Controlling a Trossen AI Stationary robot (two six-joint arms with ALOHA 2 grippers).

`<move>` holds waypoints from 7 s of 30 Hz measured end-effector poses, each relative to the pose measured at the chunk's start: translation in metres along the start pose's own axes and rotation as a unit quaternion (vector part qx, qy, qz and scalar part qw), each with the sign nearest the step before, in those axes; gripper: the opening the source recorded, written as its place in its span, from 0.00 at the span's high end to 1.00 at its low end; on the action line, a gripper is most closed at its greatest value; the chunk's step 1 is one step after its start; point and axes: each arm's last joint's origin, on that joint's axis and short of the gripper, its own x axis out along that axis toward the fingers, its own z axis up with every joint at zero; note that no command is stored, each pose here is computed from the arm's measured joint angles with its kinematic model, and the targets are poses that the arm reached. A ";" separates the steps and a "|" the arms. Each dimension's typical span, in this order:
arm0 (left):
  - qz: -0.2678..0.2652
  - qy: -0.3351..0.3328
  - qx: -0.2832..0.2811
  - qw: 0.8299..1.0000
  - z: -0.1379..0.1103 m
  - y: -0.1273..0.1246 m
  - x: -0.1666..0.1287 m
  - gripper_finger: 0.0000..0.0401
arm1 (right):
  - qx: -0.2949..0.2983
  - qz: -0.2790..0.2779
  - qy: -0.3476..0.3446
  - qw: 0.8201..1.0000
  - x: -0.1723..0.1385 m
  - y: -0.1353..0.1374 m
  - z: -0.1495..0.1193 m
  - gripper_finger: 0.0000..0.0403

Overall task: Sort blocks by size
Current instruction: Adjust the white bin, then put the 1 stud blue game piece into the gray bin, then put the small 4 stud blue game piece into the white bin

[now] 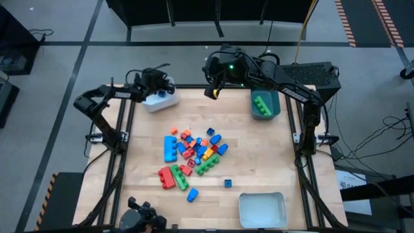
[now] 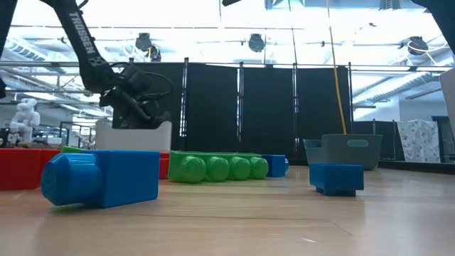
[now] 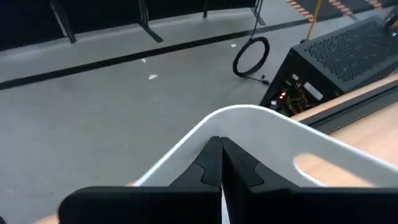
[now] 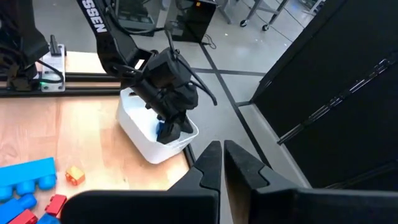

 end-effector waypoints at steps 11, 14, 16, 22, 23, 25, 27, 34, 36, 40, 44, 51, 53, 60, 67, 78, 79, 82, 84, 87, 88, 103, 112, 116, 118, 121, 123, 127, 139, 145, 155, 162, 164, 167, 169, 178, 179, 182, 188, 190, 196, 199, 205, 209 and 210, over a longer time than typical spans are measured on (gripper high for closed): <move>-0.059 0.011 0.004 0.998 -0.001 -0.016 -0.003 1.00 | 0.000 0.000 0.001 1.000 0.000 0.000 0.000 1.00; -0.095 0.011 -0.001 0.995 0.005 -0.022 -0.011 1.00 | -0.002 0.001 0.001 1.000 0.000 0.000 0.000 1.00; -0.108 0.005 -0.004 0.994 0.012 -0.023 -0.021 0.99 | -0.005 0.001 0.001 1.000 0.000 0.000 0.000 1.00; -0.114 -0.009 0.025 0.993 0.033 -0.027 -0.068 0.98 | -0.019 0.027 0.031 0.999 -0.008 0.003 -0.006 1.00; -0.115 -0.009 0.027 0.993 0.036 -0.027 -0.079 0.98 | -0.026 0.046 0.057 0.997 -0.014 0.004 -0.011 1.00; -0.136 -0.017 0.042 0.990 0.041 -0.031 -0.101 0.98 | -0.030 0.084 0.142 0.986 -0.024 0.010 -0.027 1.00; -0.175 -0.026 0.051 0.983 0.044 -0.038 -0.124 0.98 | -0.019 0.105 0.241 0.965 -0.034 0.017 -0.045 1.00; -0.354 -0.028 0.122 0.927 0.033 -0.065 -0.204 0.97 | -0.043 0.281 0.327 0.901 -0.048 0.086 -0.083 1.00; -0.375 -0.021 0.133 0.917 0.024 -0.067 -0.224 0.97 | -0.073 0.294 0.349 0.887 -0.054 0.109 -0.104 1.00; -0.419 -0.036 0.143 0.896 0.009 -0.070 -0.250 0.97 | -0.135 0.298 0.328 0.886 -0.042 0.153 -0.152 0.99; -0.453 -0.049 0.136 0.880 -0.002 -0.070 -0.265 0.97 | -0.158 0.341 0.304 0.876 -0.023 0.184 -0.197 0.92; -0.446 -0.051 0.143 0.882 -0.016 -0.069 -0.264 0.97 | -0.218 0.303 0.317 0.872 0.013 0.202 -0.239 0.59; -0.441 -0.052 0.143 0.884 -0.016 -0.069 -0.263 0.97 | -0.243 0.272 0.326 0.873 0.023 0.202 -0.242 0.49; -0.436 -0.052 0.141 0.887 -0.016 -0.069 -0.263 0.97 | -0.249 0.286 0.315 0.870 0.037 0.201 -0.238 0.31; -0.434 -0.053 0.146 0.887 -0.016 -0.069 -0.262 0.97 | -0.268 0.303 0.282 0.870 0.041 0.202 -0.235 0.33; -0.423 -0.026 0.154 0.893 -0.021 -0.067 -0.260 0.97 | -0.277 0.328 0.300 0.852 0.076 0.214 -0.263 0.35; -0.420 -0.026 0.154 0.894 -0.021 -0.067 -0.260 0.97 | -0.281 0.329 0.300 0.850 0.078 0.216 -0.265 0.35; -0.413 -0.028 0.154 0.897 -0.021 -0.066 -0.260 0.97 | -0.283 0.335 0.307 0.845 0.082 0.219 -0.270 0.37; -0.407 -0.029 0.153 0.900 -0.021 -0.066 -0.260 0.97 | -0.276 0.334 0.314 0.845 0.083 0.220 -0.272 0.43; -0.399 -0.032 0.153 0.903 -0.021 -0.066 -0.259 0.97 | -0.262 0.329 0.322 0.848 0.082 0.220 -0.272 0.58; -0.398 -0.032 0.153 0.904 -0.021 -0.066 -0.259 0.97 | -0.257 0.327 0.324 0.850 0.081 0.219 -0.271 0.64; -0.393 -0.032 0.153 0.906 -0.021 -0.066 -0.259 0.97 | -0.162 0.298 0.301 0.891 0.024 0.215 -0.229 0.74; -0.393 -0.034 0.156 0.906 -0.021 -0.066 -0.259 0.97 | -0.049 0.325 0.288 0.900 -0.068 0.246 -0.204 0.74; -0.393 -0.038 0.162 0.904 -0.021 -0.066 -0.259 0.97 | 0.014 0.324 0.311 0.894 -0.103 0.265 -0.206 0.74; -0.393 -0.040 0.166 0.904 -0.021 -0.066 -0.259 0.97 | 0.040 0.312 0.328 0.891 -0.118 0.274 -0.211 0.74; -0.393 -0.040 0.167 0.904 -0.021 -0.066 -0.259 0.97 | 0.072 0.311 0.344 0.883 -0.138 0.286 -0.217 0.74; -0.392 -0.039 0.167 0.904 -0.021 -0.066 -0.259 0.97 | 0.095 0.307 0.356 0.877 -0.150 0.293 -0.221 0.74; -0.392 -0.039 0.167 0.904 -0.021 -0.066 -0.259 0.97 | 0.146 0.286 0.386 0.865 -0.168 0.300 -0.228 0.74; -0.392 -0.039 0.167 0.904 -0.021 -0.066 -0.259 0.97 | 0.229 0.253 0.473 0.812 -0.182 0.302 -0.235 0.30; -0.393 -0.040 0.167 0.904 -0.021 -0.066 -0.259 0.97 | 0.156 0.265 0.401 0.863 -0.171 0.298 -0.231 0.28; -0.391 -0.034 0.165 0.905 -0.022 -0.065 -0.259 0.97 | 0.042 0.216 0.297 0.929 -0.087 0.256 -0.208 0.32; -0.387 -0.015 0.167 0.907 -0.025 -0.064 -0.258 0.97 | -0.017 0.299 0.340 0.891 -0.048 0.277 -0.227 0.28; -0.386 -0.015 0.167 0.907 -0.025 -0.064 -0.258 0.97 | -0.024 0.305 0.358 0.882 -0.039 0.286 -0.236 0.27; -0.386 -0.016 0.168 0.907 -0.025 -0.064 -0.258 0.97 | -0.029 0.311 0.380 0.871 -0.028 0.297 -0.249 0.27; -0.386 -0.015 0.168 0.907 -0.025 -0.064 -0.258 0.97 | -0.029 0.315 0.388 0.866 -0.023 0.302 -0.255 0.27; -0.386 -0.015 0.168 0.907 -0.025 -0.064 -0.258 0.97 | -0.014 0.331 0.372 0.867 -0.015 0.310 -0.256 0.27; -0.386 -0.016 0.168 0.907 -0.025 -0.064 -0.258 0.97 | -0.014 0.330 0.372 0.868 -0.015 0.309 -0.256 0.27; -0.386 -0.015 0.168 0.907 -0.025 -0.064 -0.258 0.97 | -0.014 0.330 0.372 0.868 -0.014 0.309 -0.256 0.27; -0.386 -0.016 0.168 0.907 -0.025 -0.064 -0.258 0.97 | -0.013 0.327 0.378 0.866 -0.013 0.305 -0.249 0.27; -0.386 -0.016 0.169 0.907 -0.025 -0.064 -0.258 0.97 | -0.016 0.329 0.375 0.867 -0.012 0.305 -0.248 0.27; -0.386 -0.016 0.170 0.907 -0.025 -0.064 -0.258 0.97 | -0.017 0.328 0.373 0.867 -0.005 0.298 -0.247 0.27; -0.386 -0.016 0.170 0.907 -0.025 -0.064 -0.258 0.97 | -0.007 0.324 0.376 0.868 0.000 0.293 -0.246 0.27; -0.386 -0.016 0.170 0.907 -0.025 -0.064 -0.258 0.97 | 0.004 0.341 0.382 0.859 0.002 0.292 -0.245 0.27; -0.386 -0.016 0.170 0.907 -0.025 -0.064 -0.258 0.97 | 0.014 0.337 0.387 0.858 0.002 0.292 -0.245 0.27; -0.386 -0.016 0.170 0.907 -0.025 -0.064 -0.258 0.97 | 0.014 0.337 0.387 0.858 0.002 0.292 -0.245 0.27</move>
